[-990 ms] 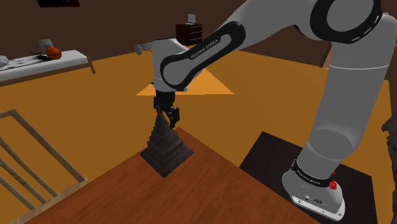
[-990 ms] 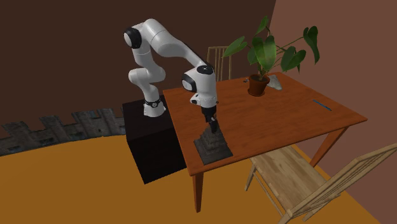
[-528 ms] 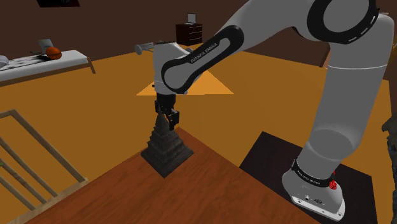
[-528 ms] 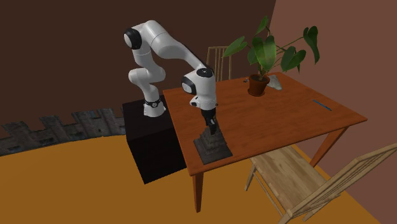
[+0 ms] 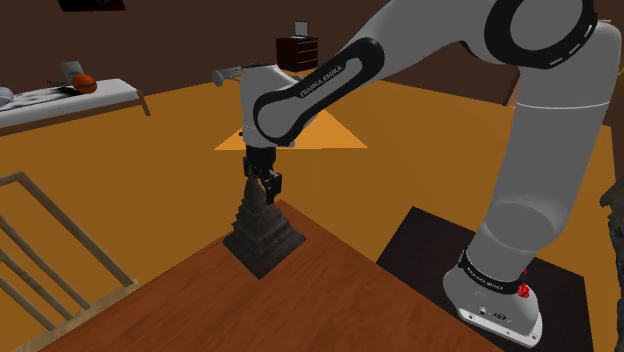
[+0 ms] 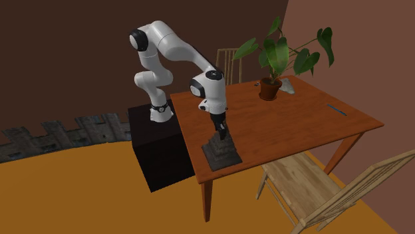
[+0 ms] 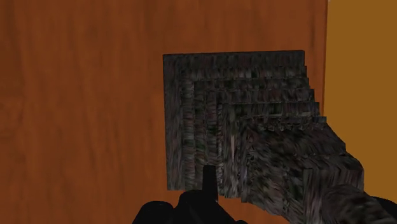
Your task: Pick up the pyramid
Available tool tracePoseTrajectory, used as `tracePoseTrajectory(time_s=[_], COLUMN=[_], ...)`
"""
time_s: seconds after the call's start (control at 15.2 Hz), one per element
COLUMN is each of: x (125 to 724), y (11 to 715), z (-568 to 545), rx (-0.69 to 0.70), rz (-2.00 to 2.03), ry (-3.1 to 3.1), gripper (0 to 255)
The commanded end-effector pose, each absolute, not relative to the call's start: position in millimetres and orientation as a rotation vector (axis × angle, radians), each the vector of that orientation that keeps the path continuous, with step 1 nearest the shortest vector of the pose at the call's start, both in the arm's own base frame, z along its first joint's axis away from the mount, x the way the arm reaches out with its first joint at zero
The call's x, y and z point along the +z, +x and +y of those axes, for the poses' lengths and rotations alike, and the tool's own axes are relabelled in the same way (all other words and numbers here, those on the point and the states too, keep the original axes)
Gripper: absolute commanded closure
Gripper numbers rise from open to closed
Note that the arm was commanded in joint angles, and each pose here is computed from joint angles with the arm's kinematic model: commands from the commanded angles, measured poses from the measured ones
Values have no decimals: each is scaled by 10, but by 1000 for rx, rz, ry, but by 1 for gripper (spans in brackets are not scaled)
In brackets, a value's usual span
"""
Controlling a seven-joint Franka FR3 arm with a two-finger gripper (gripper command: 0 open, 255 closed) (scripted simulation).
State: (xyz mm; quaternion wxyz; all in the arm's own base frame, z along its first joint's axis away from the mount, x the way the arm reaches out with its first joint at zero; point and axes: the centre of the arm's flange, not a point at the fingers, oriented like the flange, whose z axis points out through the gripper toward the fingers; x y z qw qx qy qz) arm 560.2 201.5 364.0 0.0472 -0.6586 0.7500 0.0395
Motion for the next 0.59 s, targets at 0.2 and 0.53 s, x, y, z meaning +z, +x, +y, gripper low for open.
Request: tracePoseTrajectory(time_s=[0.2,0.53], x=[3907,4171], y=[5603,5603], z=[2017,2017], rx=[120,120], rz=[2286,2286], ry=[-2008,-2008], gripper=[255,255])
